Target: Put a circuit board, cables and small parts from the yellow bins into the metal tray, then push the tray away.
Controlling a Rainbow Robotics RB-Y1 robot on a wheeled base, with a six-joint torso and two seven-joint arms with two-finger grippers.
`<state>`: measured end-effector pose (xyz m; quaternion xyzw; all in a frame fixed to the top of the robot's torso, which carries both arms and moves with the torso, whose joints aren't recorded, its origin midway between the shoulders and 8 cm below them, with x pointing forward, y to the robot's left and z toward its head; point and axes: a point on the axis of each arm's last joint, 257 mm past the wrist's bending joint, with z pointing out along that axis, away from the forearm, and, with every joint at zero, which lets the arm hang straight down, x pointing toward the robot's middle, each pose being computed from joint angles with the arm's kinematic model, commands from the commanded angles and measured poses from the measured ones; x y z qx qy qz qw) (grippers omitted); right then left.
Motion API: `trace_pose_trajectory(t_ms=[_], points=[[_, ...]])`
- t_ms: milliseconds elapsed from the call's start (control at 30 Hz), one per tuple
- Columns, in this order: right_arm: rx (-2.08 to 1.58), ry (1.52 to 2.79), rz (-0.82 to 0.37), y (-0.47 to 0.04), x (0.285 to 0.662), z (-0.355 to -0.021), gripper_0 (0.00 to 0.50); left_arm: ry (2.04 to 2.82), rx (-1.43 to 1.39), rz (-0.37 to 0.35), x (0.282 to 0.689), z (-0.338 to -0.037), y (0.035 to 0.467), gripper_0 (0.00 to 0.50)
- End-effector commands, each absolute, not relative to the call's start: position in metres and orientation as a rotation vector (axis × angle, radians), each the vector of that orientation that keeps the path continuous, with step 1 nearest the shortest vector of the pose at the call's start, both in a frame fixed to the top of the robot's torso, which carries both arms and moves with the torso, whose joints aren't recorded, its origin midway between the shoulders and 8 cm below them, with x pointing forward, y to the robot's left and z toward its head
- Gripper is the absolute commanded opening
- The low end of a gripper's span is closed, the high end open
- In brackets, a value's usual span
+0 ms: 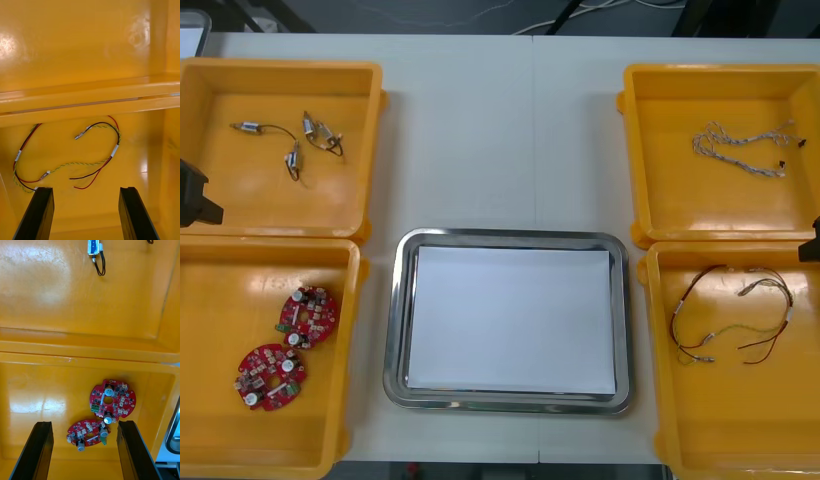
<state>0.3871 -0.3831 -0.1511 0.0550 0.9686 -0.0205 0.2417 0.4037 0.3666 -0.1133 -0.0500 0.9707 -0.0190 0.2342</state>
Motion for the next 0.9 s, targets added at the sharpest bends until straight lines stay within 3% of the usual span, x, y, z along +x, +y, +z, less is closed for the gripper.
trace_pose_trajectory(t_ms=[33,300,467,733,900], points=[[0.318,2.594,-0.062,-0.395,0.386,-0.141,0.500,2.657,-0.042,-0.020,0.399,-0.102,0.378,0.500],[0.649,2.559,-0.021,-0.411,0.383,-0.151,0.500,2.698,-0.093,0.019,0.371,-0.122,0.399,0.500],[0.831,2.525,-0.021,-0.424,0.379,-0.159,0.500,2.676,-0.121,0.032,0.358,-0.133,0.409,0.500],[1.120,2.454,-0.005,-0.441,0.374,-0.174,0.500,2.642,-0.147,0.141,0.335,-0.154,0.427,0.500],[1.291,2.419,0.042,-0.443,0.372,-0.187,0.500,2.617,-0.165,0.113,0.331,-0.174,0.426,0.500]])
